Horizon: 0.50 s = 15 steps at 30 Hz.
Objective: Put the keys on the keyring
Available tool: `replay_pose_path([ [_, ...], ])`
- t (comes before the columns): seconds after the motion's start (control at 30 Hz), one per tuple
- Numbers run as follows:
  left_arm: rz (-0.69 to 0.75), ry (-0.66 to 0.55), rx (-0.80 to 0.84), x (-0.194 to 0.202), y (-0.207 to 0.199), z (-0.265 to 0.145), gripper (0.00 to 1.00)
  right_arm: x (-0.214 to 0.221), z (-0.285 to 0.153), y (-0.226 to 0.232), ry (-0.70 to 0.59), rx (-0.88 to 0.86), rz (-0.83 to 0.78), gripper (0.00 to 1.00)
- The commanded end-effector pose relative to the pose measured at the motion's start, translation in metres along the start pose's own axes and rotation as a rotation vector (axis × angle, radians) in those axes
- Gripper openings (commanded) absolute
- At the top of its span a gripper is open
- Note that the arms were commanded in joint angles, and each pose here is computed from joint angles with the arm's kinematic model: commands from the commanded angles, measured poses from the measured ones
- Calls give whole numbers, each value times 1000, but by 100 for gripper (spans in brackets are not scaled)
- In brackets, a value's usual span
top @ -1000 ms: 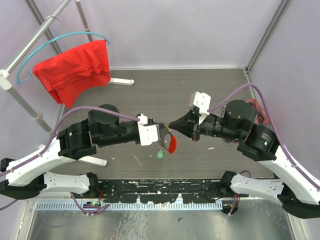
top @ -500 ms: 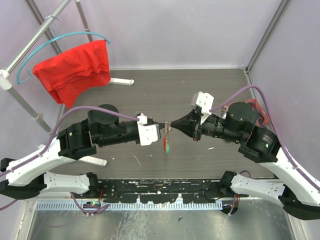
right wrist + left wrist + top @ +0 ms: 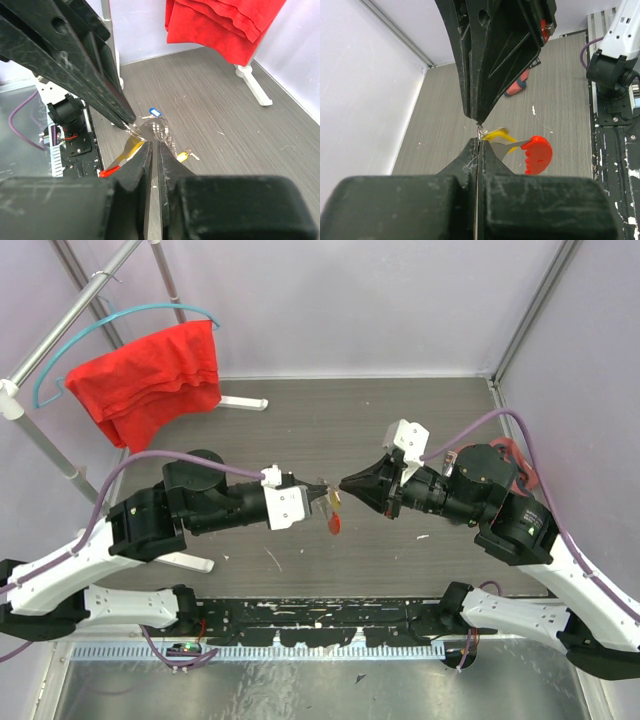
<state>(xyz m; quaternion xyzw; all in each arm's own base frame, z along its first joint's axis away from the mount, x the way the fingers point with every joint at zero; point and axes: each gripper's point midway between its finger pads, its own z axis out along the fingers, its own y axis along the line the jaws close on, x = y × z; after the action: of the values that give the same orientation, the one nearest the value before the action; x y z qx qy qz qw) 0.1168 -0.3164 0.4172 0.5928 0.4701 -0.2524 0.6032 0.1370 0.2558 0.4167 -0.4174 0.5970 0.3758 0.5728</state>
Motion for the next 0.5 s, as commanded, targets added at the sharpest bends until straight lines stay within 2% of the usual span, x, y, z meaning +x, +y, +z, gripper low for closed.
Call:
replay_pose_path([
  [0.0, -24, -119, -25, -31, 8, -11, 0, -22, -7, -8, -74, 52, -17, 18],
  [0.17, -49, -150, -34, -41, 11, -15, 0, -39, -17, -2, -128, 27, -44, 32],
  [0.47, -188, -206, -20, -58, 9, -18, 0, -76, -33, 14, -212, -49, -108, 37],
])
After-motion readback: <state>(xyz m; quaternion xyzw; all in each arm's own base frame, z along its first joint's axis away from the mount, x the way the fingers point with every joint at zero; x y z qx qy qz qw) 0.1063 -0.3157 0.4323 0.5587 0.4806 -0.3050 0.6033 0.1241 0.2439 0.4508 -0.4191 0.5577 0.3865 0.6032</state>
